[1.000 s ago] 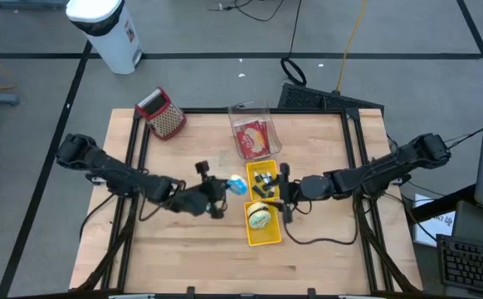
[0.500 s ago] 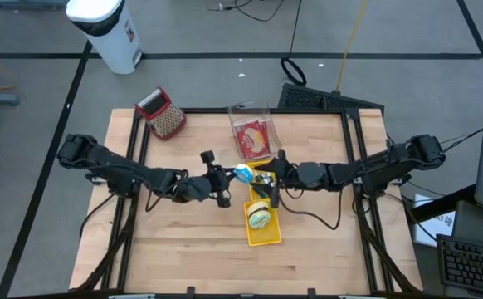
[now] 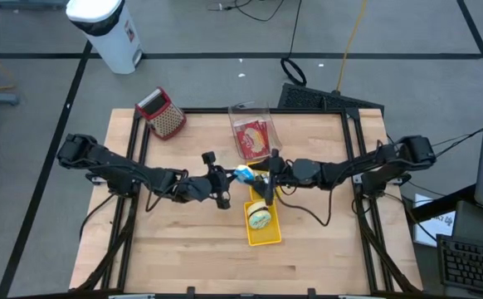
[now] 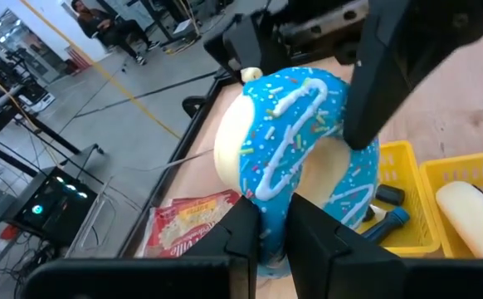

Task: Pick & Place Food Item
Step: Put the blue doughnut into the bottom yellow bin

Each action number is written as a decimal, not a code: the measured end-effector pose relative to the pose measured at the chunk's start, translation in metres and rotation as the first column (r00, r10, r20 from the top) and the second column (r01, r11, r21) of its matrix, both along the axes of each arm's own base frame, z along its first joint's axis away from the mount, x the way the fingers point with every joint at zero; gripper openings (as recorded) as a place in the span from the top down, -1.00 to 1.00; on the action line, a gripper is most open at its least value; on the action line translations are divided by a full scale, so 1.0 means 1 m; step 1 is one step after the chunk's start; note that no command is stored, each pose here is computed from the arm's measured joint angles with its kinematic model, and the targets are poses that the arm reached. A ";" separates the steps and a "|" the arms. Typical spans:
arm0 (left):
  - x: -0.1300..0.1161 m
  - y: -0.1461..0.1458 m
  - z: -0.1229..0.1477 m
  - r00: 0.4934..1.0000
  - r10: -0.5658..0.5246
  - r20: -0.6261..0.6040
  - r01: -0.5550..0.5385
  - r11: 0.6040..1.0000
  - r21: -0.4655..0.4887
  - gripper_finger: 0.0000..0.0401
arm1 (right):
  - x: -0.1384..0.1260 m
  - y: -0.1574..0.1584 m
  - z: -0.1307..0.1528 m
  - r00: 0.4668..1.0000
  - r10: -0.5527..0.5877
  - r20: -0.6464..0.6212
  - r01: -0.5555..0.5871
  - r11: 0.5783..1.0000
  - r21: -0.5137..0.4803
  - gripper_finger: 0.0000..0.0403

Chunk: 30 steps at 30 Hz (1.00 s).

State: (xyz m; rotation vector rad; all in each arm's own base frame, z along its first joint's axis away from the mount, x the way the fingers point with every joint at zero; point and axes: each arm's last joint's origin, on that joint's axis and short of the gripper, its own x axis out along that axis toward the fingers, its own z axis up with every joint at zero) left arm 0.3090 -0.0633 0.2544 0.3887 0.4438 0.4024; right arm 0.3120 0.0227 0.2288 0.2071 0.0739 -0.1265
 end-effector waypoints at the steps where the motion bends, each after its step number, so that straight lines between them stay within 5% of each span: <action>1: 0.000 0.000 0.000 1.000 0.000 0.000 0.000 1.000 0.000 0.77 | -0.001 0.000 0.002 1.000 0.000 0.003 0.000 1.000 -0.003 -0.15; 18: 0.000 0.000 0.000 1.000 0.010 0.012 -0.009 1.000 -0.029 0.77 | -0.007 0.000 0.009 1.000 0.005 -0.009 -0.005 1.000 -0.023 0.78; 22: 0.001 -0.001 -0.002 0.999 -0.032 0.035 0.037 0.987 -0.157 0.75 | -0.007 0.000 0.008 1.000 0.009 -0.013 -0.009 0.999 -0.033 0.91; 26: 0.002 0.002 0.002 0.993 -0.094 0.073 0.113 0.942 -0.317 0.54 | -0.007 0.000 0.008 1.000 0.012 -0.018 -0.013 0.998 -0.065 0.93; 30: -0.005 0.001 0.020 0.987 -0.139 0.079 0.157 0.930 -0.332 0.22 | -0.007 -0.001 0.009 1.000 0.011 -0.014 -0.012 0.997 -0.077 0.90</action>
